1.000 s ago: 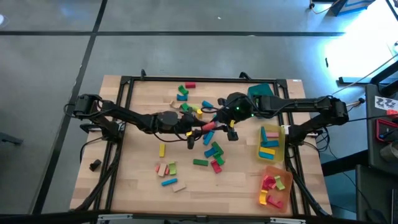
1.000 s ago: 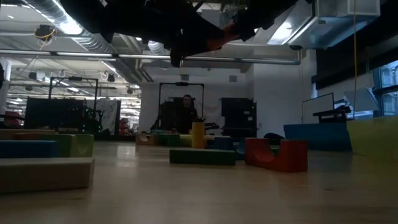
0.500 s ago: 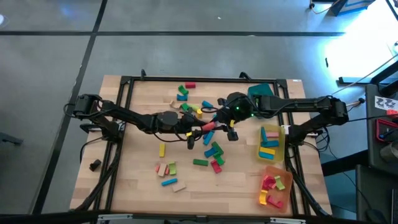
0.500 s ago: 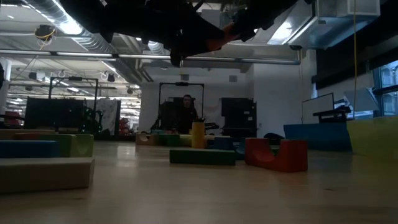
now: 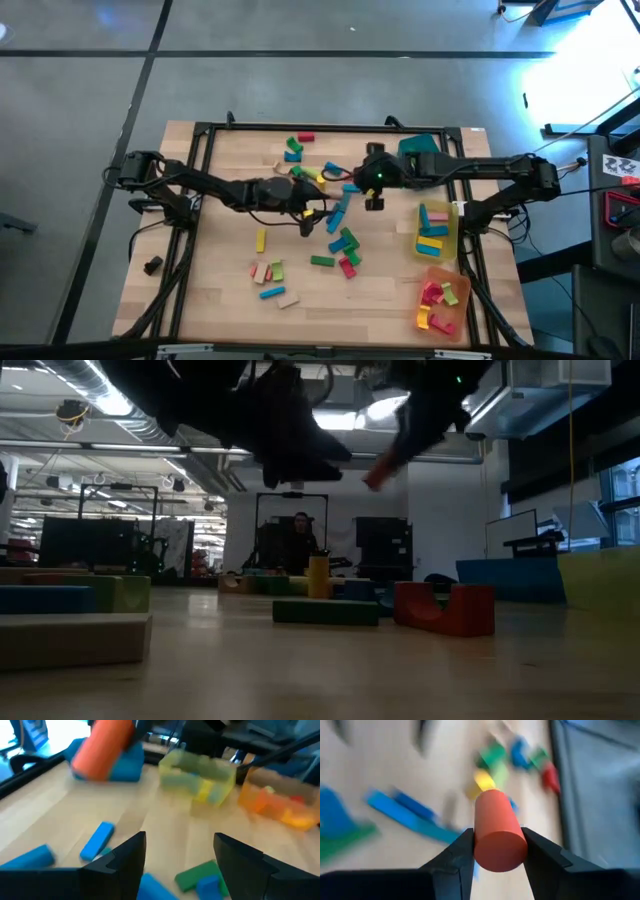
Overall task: Sort blocks by size
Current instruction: Put the orange cylindrical block into the blue bin, then put the yellow cylindrical block into the blue bin, then put the yellow rectangular block into the yellow bin
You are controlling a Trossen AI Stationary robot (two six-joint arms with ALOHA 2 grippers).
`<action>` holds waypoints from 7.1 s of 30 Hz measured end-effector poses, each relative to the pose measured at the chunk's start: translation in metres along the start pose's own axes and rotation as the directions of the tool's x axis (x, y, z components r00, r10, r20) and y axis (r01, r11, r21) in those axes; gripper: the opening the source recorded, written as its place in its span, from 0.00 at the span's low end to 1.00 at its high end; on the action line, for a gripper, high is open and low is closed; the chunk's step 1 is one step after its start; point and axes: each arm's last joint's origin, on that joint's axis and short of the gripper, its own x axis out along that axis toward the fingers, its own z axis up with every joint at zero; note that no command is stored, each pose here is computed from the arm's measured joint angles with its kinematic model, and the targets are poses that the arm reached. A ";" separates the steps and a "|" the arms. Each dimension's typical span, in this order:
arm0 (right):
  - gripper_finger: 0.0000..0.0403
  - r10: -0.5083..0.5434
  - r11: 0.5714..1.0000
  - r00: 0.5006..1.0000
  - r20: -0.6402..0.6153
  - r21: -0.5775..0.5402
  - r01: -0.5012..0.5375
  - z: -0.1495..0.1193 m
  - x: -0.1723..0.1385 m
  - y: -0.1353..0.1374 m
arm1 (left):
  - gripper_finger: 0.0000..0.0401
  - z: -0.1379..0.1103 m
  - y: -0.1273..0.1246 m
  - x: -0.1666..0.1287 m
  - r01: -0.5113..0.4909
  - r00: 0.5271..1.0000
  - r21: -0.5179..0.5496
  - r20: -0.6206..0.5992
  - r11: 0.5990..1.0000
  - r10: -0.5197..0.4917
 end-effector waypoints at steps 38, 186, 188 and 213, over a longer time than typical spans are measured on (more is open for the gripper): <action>0.49 -0.028 0.861 0.796 -0.605 0.389 0.326 -0.134 0.000 -0.133 | 0.55 -0.011 0.010 0.000 -0.113 0.987 0.008 -0.110 0.994 0.113; 0.34 -0.129 0.938 0.836 -0.533 0.209 0.278 -0.079 0.006 -0.075 | 0.60 0.001 0.005 0.017 0.114 0.982 0.078 0.140 0.990 -0.124; 0.34 -0.116 0.921 0.819 -0.562 0.247 0.300 -0.091 0.007 -0.087 | 0.60 0.006 0.004 0.006 0.108 0.991 0.072 0.075 0.992 -0.113; 0.50 0.012 0.802 0.803 -0.595 0.485 0.348 -0.177 0.034 -0.117 | 0.60 -0.041 -0.021 -0.121 -0.549 0.587 -0.365 -0.809 0.752 0.036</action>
